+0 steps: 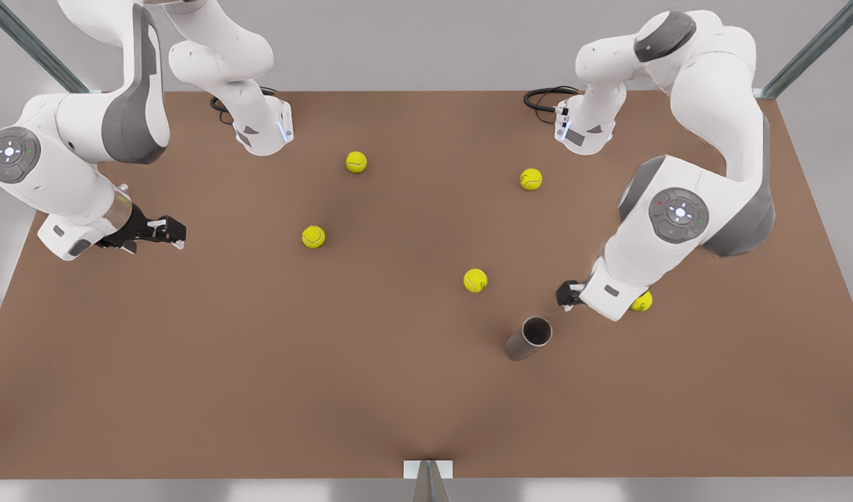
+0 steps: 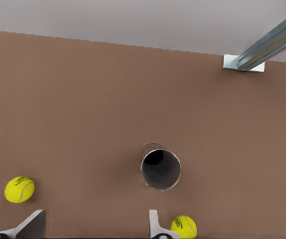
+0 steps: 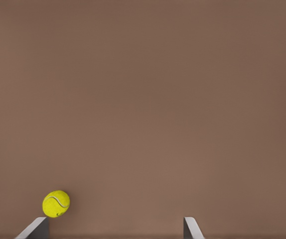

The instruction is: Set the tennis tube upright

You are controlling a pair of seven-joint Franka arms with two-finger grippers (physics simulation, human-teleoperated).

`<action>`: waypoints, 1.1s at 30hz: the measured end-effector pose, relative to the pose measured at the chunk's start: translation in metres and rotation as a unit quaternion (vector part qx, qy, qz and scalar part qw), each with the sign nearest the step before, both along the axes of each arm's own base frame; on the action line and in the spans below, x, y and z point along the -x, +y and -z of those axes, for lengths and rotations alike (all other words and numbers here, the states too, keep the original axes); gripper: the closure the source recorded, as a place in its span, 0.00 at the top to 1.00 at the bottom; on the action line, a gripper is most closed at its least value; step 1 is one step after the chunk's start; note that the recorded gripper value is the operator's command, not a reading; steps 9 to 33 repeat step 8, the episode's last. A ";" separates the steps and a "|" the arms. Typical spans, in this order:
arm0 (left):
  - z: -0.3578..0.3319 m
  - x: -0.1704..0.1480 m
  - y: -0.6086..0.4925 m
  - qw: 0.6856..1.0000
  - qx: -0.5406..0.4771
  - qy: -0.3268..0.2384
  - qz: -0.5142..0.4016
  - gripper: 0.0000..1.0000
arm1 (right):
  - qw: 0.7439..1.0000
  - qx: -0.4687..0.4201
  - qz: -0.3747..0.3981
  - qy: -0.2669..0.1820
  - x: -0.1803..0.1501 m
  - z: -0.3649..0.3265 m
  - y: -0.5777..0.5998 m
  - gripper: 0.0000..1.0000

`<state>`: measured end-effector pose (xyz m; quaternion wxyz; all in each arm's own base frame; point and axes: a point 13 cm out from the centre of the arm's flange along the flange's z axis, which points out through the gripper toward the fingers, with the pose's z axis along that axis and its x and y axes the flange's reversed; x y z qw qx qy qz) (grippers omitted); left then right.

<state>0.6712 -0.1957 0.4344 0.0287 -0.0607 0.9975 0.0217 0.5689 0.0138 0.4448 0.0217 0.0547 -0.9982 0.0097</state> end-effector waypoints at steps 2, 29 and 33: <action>-0.016 0.047 0.033 0.994 -0.106 0.016 -0.010 1.00 | 1.000 0.000 0.000 0.000 0.000 0.000 0.000 1.00; -0.031 0.089 0.057 0.995 -0.066 0.081 0.004 1.00 | 1.000 0.001 -0.001 -0.007 0.000 -0.008 -0.001 1.00; -0.031 0.089 0.057 0.995 -0.066 0.081 0.004 1.00 | 1.000 0.001 -0.001 -0.007 0.000 -0.008 -0.001 1.00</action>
